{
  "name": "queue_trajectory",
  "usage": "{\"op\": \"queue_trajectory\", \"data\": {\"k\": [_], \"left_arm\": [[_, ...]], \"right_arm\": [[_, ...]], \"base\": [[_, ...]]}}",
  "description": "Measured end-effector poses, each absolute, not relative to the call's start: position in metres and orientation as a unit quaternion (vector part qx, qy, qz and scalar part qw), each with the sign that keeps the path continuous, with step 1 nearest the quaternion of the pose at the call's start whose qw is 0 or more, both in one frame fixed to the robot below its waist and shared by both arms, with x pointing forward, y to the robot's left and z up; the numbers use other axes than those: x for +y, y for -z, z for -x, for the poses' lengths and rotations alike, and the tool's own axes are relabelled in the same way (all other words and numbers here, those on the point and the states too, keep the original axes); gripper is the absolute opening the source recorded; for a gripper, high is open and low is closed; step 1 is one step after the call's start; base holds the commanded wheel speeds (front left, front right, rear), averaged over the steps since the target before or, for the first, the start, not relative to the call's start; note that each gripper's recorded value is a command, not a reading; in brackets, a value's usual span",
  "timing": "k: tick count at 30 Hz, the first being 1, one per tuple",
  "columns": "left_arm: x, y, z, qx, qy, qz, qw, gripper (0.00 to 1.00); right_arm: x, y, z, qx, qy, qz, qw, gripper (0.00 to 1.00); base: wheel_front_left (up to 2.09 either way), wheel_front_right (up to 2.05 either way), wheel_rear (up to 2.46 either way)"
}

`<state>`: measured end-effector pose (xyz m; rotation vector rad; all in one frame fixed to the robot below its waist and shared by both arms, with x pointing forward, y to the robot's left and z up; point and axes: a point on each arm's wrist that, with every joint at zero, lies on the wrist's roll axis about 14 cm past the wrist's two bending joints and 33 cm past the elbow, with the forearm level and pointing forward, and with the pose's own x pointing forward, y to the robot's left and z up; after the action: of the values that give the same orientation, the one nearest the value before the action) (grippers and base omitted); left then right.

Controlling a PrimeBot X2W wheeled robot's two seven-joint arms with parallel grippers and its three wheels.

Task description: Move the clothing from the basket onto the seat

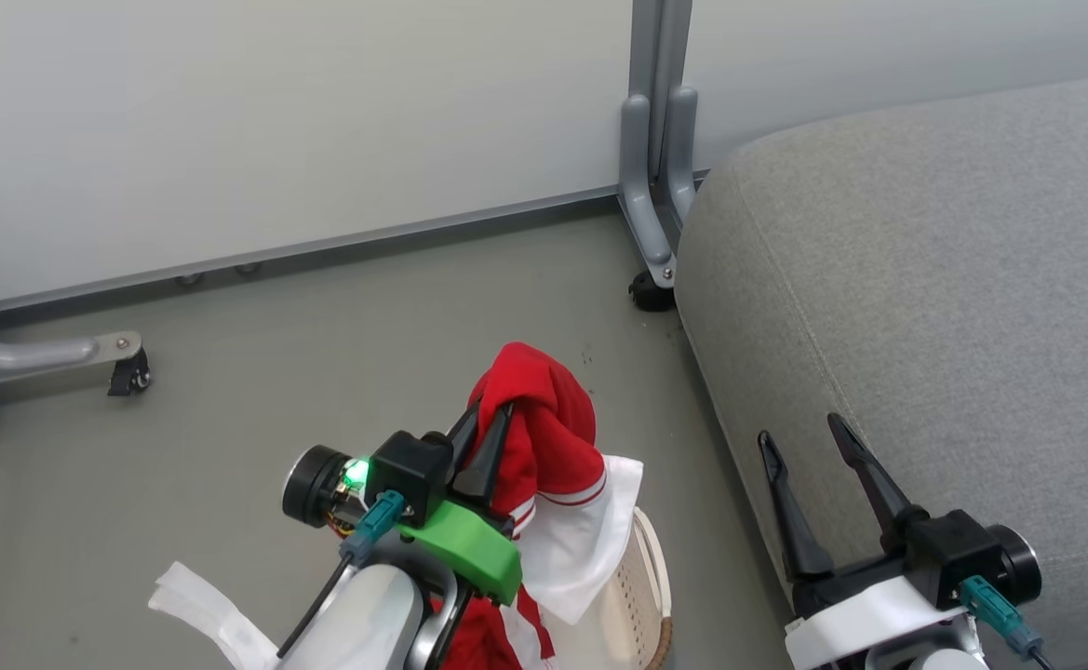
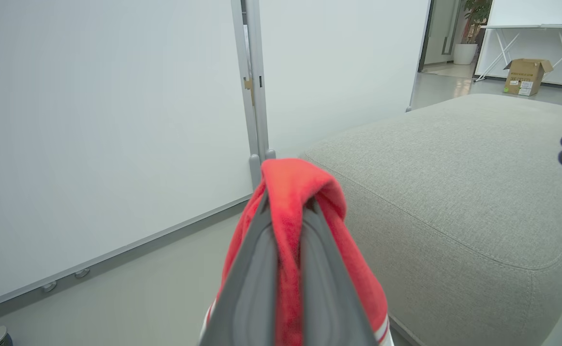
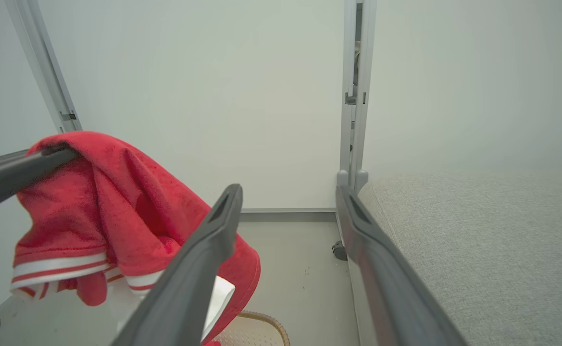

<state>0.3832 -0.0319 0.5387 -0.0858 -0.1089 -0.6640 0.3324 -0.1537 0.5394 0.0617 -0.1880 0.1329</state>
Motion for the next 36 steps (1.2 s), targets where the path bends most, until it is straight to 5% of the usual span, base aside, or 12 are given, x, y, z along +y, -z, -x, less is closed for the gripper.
{"op": "queue_trajectory", "data": {"k": [31,32,33,36], "left_arm": [[-0.085,-0.598,-0.330,-0.112,0.440,0.057,0.889,0.00],[-0.085,-0.599,-0.329,-0.114,0.443,0.057,0.887,0.00],[-0.085,-0.600,-0.328,-0.115,0.444,0.057,0.887,0.00],[-0.081,-0.597,-0.329,-0.112,0.443,0.051,0.888,0.00]], "right_arm": [[-0.078,-0.515,-0.327,-0.050,-0.197,-0.039,0.978,1.00],[-0.075,-0.510,-0.326,-0.042,-0.204,-0.035,0.977,0.37],[-0.072,-0.505,-0.324,-0.033,-0.212,-0.033,0.976,0.00],[-0.066,-0.491,-0.320,-0.011,-0.227,-0.032,0.973,0.00]], "base": [[0.00,0.00,0.00],[0.00,0.00,0.00],[0.00,0.00,0.00],[0.00,0.00,0.00]]}}
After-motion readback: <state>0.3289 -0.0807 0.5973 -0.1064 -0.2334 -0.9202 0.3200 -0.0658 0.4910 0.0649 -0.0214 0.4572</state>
